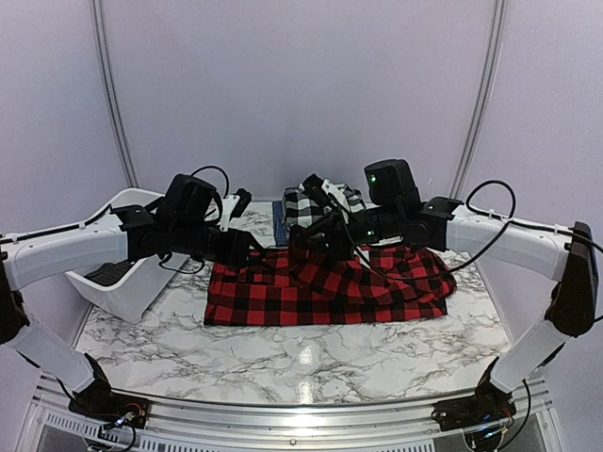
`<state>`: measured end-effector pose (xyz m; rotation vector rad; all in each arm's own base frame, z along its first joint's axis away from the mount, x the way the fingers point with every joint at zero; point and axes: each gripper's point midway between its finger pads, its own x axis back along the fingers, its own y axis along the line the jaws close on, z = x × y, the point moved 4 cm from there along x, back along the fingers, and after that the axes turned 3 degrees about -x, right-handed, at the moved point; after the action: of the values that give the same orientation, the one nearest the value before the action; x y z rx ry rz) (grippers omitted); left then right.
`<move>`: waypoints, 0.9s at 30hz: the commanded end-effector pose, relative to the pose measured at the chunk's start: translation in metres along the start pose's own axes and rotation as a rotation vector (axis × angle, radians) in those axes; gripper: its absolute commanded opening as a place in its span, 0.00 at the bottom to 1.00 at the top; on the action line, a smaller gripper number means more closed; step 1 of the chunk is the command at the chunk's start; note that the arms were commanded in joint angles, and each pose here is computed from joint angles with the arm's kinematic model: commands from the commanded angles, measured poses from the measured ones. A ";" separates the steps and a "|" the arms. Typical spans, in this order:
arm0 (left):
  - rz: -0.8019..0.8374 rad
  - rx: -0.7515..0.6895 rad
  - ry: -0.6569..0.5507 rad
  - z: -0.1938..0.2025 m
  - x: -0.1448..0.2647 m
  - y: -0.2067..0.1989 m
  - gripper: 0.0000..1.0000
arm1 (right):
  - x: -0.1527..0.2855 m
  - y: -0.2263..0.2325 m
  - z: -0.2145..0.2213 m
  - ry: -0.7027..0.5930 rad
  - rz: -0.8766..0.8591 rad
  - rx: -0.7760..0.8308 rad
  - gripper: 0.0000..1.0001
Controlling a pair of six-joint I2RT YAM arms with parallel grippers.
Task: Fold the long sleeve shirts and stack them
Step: Fold the 1/3-folded shirt at the center of the board, then pass from the right arm to the left
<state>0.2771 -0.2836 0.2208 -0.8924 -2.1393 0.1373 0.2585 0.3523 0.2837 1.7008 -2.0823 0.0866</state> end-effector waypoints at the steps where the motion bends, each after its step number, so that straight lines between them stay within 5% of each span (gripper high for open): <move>1: 0.036 -0.366 -0.198 -0.039 0.026 -0.037 0.56 | 0.005 0.015 -0.010 -0.006 -0.104 0.050 0.07; 11: 0.290 -0.851 -0.352 -0.045 0.042 -0.088 0.56 | 0.007 0.022 0.001 0.039 -0.111 0.053 0.09; 27: 0.403 -0.996 -0.305 -0.039 0.021 -0.111 0.49 | 0.005 0.026 0.011 0.080 -0.093 0.064 0.09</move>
<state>0.2323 -0.3496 0.2943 -1.8877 -2.2677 -0.6488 0.2356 0.3508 0.2679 1.7712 -1.9347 0.1582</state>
